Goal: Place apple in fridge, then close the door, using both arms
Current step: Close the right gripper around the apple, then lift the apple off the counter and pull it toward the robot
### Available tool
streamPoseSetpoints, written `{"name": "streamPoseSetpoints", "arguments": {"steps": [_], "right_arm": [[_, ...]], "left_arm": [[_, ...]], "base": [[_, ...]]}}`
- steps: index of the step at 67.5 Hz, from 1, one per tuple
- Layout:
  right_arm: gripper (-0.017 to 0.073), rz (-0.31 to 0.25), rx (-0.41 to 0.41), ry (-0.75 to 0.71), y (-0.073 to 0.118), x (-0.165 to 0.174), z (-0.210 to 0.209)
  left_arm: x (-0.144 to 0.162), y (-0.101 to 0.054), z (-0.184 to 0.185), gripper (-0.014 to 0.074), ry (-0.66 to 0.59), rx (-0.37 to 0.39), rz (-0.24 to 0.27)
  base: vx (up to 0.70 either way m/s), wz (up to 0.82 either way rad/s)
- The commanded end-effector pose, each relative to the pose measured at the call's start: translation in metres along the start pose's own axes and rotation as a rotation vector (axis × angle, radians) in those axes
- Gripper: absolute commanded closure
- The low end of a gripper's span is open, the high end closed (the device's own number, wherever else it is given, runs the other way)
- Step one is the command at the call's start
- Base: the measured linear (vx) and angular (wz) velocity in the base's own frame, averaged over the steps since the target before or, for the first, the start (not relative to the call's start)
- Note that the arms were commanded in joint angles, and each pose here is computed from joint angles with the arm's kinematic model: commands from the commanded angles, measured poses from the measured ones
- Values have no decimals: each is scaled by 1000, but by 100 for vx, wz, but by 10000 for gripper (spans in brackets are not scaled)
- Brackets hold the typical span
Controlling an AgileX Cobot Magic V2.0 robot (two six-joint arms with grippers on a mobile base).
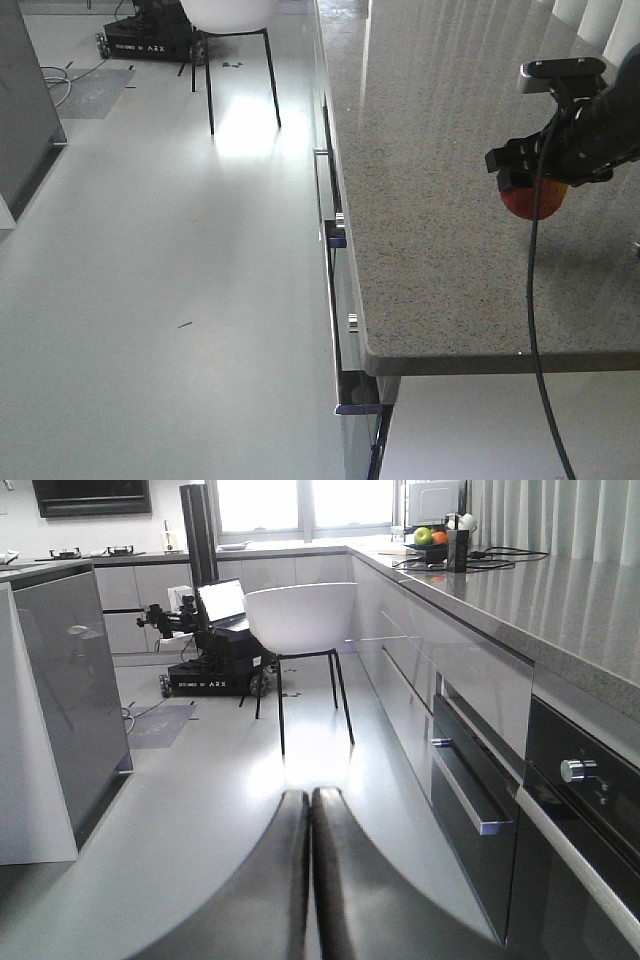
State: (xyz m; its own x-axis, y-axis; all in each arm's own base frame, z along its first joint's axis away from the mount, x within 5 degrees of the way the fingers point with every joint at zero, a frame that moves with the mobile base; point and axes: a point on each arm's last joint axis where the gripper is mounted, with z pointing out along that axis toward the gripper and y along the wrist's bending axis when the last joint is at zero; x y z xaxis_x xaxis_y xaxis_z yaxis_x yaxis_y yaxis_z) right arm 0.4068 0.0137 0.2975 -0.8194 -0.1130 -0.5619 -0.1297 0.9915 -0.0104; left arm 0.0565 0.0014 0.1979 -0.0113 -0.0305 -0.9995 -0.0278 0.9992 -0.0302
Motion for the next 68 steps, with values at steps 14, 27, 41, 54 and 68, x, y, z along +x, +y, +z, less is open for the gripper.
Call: {"name": "streamPoseSetpoints", "arguments": {"steps": [14,27,41,54,68], "right_arm": [[357,-130,-114,-179,53,32,-83],[357,-179,-223,-234,88,70,-121],[357,-232,-330,-267,109,112,-155],[357,-272,-438,-267,120,157,-173],[357,-314,-483,-194,118,203,-172]], "left_arm": [[-4,0,-1,600,-80,6,-17],[-4,0,-1,600,-80,6,-17],[-4,0,-1,600,-80,6,-17],[-4,0,-1,600,-80,6,-17],[-4,0,-1,600,-80,6,-17]], "base": [[0,0],[0,0],[0,0],[0,0],[0,0]]}}
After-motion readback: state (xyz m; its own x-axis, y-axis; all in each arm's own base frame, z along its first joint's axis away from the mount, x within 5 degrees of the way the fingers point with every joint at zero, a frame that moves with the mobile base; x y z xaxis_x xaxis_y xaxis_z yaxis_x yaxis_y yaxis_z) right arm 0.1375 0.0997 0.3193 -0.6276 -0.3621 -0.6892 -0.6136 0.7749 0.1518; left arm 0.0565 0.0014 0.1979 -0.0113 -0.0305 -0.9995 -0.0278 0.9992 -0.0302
